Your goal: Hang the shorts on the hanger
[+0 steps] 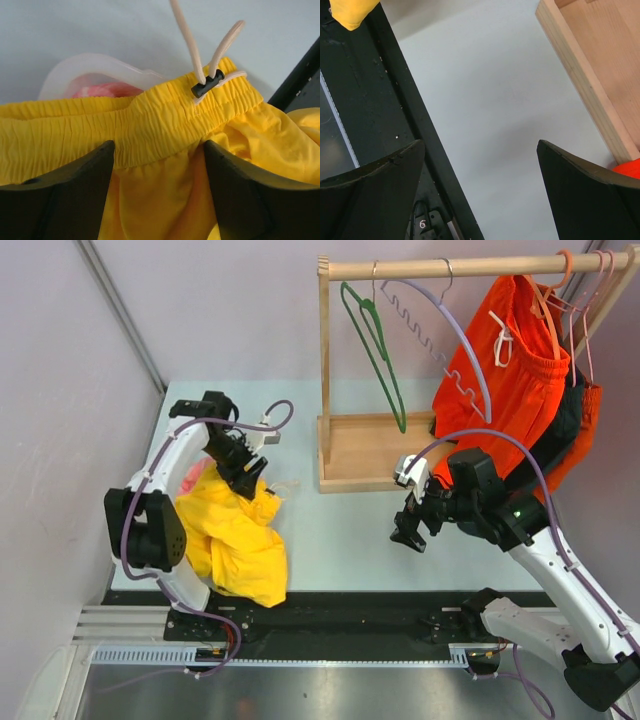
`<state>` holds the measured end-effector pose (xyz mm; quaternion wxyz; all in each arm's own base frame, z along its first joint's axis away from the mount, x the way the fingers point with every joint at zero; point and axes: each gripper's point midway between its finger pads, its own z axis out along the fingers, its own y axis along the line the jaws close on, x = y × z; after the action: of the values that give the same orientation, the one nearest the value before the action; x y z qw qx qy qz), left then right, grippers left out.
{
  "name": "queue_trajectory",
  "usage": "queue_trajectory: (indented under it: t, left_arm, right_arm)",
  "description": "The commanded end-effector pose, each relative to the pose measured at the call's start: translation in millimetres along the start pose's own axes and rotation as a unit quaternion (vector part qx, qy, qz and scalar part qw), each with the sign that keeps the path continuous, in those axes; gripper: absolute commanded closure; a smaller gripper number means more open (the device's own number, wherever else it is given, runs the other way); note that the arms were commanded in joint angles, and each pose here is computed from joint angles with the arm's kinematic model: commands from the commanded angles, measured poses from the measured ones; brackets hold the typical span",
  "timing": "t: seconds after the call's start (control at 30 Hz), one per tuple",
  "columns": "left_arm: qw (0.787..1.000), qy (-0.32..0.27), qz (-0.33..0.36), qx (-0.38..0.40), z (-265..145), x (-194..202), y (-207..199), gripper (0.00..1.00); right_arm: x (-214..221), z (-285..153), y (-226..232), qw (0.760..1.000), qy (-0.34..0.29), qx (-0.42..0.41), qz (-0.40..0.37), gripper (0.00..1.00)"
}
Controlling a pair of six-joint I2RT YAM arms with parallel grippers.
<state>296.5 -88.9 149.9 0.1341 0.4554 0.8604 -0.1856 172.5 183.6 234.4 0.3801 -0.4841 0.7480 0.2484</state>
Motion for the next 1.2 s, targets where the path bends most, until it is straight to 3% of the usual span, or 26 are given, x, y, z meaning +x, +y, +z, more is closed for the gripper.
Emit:
queue_trajectory:
  t: [0.0,0.03,0.13,0.27,0.37,0.53,0.57,0.77,0.83,0.87,0.9,0.97,1.0,1.03,1.07,1.1,1.17]
  left_arm:
    - [0.998,0.024,-0.021,0.062,7,11,-30,0.44]
    - [0.997,0.02,-0.021,0.068,5,9,-32,0.55]
    - [0.996,-0.013,-0.013,0.084,-14,-9,-46,1.0]
    - [0.99,-0.124,0.043,0.051,-70,-63,-66,1.0]
    - [0.971,-0.207,0.111,0.03,-118,-108,-98,1.0]
    - [0.922,-0.336,0.195,0.0,-188,-167,-153,1.0]
    - [0.904,-0.368,0.219,-0.018,-205,-178,-162,1.0]
    - [0.847,-0.462,0.263,0.001,-248,-197,-216,1.0]
    - [0.841,-0.473,0.262,-0.01,-249,-195,-217,1.0]
    - [0.856,-0.455,0.247,-0.008,-224,-190,-205,1.0]
    - [0.85,-0.456,0.261,-0.041,-224,-183,-200,1.0]
    - [0.867,-0.42,0.262,-0.055,-190,-165,-184,0.89]
    - [0.885,-0.371,0.277,-0.054,-145,-144,-167,0.74]
    - [0.893,-0.341,0.29,-0.056,-127,-121,-166,0.67]
    - [0.914,-0.283,0.289,-0.037,-81,-87,-157,0.6]
    - [0.907,-0.249,0.336,-0.047,-62,-67,-149,0.4]
    - [0.918,-0.178,0.348,-0.062,-26,-13,-137,0.32]
  right_arm:
    - [-14,-3,-1,0.999,-0.026,0.005,-0.018,0.02]
    - [-15,-3,-1,0.999,-0.026,0.003,-0.018,0.02]
    - [-17,-4,0,0.999,-0.031,0.002,-0.02,0.03]
    - [-19,-7,2,0.999,-0.039,0.002,-0.022,0.04]
    - [-22,-8,2,0.999,-0.046,0.005,-0.022,0.04]
    - [-29,-14,0,0.997,-0.064,0.018,-0.033,0.04]
    - [-31,-15,0,0.997,-0.066,0.021,-0.035,0.04]
    - [-32,-27,-3,0.995,-0.077,0.048,-0.035,0.05]
    - [-32,-29,-3,0.995,-0.077,0.052,-0.034,0.05]
    - [-30,-30,-2,0.995,-0.075,0.054,-0.032,0.05]
    - [-29,-31,-2,0.995,-0.074,0.056,-0.032,0.05]
    - [-26,-31,-2,0.996,-0.068,0.057,-0.029,0.06]
    - [-24,-31,-2,0.996,-0.065,0.058,-0.028,0.07]
    - [-21,-29,-2,0.996,-0.06,0.057,-0.027,0.07]
    - [-17,-29,-2,0.997,-0.054,0.056,-0.027,0.08]
    - [-14,-29,-1,0.997,-0.05,0.055,-0.028,0.08]
    - [-5,-27,4,0.998,-0.036,0.041,-0.027,0.08]
